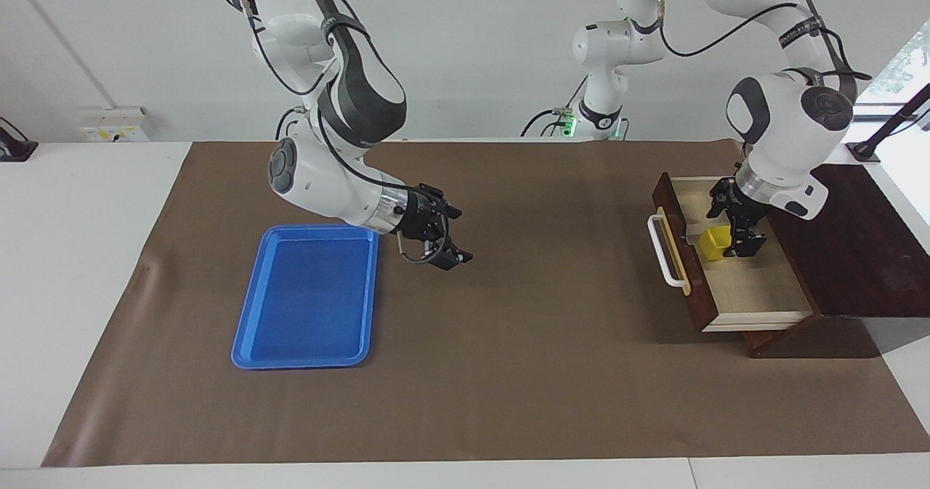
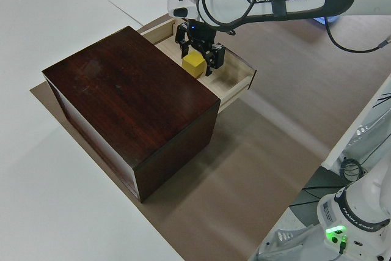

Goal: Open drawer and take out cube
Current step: 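Close the left gripper on the yellow cube inside the drawer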

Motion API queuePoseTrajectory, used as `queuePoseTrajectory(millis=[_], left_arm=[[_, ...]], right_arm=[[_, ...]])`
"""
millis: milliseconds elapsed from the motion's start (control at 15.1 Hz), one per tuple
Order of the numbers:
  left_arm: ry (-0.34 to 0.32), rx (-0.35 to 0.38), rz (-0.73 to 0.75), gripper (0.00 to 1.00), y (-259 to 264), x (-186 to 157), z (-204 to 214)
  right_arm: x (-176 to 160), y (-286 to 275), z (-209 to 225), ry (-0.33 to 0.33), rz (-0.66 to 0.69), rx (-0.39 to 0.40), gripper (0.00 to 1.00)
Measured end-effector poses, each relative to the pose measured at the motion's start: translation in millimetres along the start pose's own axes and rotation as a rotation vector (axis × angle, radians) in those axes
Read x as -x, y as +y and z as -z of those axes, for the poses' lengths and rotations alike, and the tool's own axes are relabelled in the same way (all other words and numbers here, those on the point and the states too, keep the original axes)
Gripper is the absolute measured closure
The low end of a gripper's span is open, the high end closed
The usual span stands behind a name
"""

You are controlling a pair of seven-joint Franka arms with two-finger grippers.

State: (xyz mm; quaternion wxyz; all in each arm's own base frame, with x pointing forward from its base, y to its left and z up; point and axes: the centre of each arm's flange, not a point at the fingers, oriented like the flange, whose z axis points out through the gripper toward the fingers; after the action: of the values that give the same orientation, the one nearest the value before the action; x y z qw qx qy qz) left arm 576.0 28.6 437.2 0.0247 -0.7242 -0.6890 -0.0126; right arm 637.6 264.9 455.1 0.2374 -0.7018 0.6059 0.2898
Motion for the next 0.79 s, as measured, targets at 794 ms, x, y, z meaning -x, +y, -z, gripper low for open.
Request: queuePoseTrajectory(millis=[794], left_arm=[[0.000, 0.000, 0.022, 0.00, -2, -15, 0]], right_arm=[[-3, -1, -1, 0.003, -0.006, -0.012, 0.00]])
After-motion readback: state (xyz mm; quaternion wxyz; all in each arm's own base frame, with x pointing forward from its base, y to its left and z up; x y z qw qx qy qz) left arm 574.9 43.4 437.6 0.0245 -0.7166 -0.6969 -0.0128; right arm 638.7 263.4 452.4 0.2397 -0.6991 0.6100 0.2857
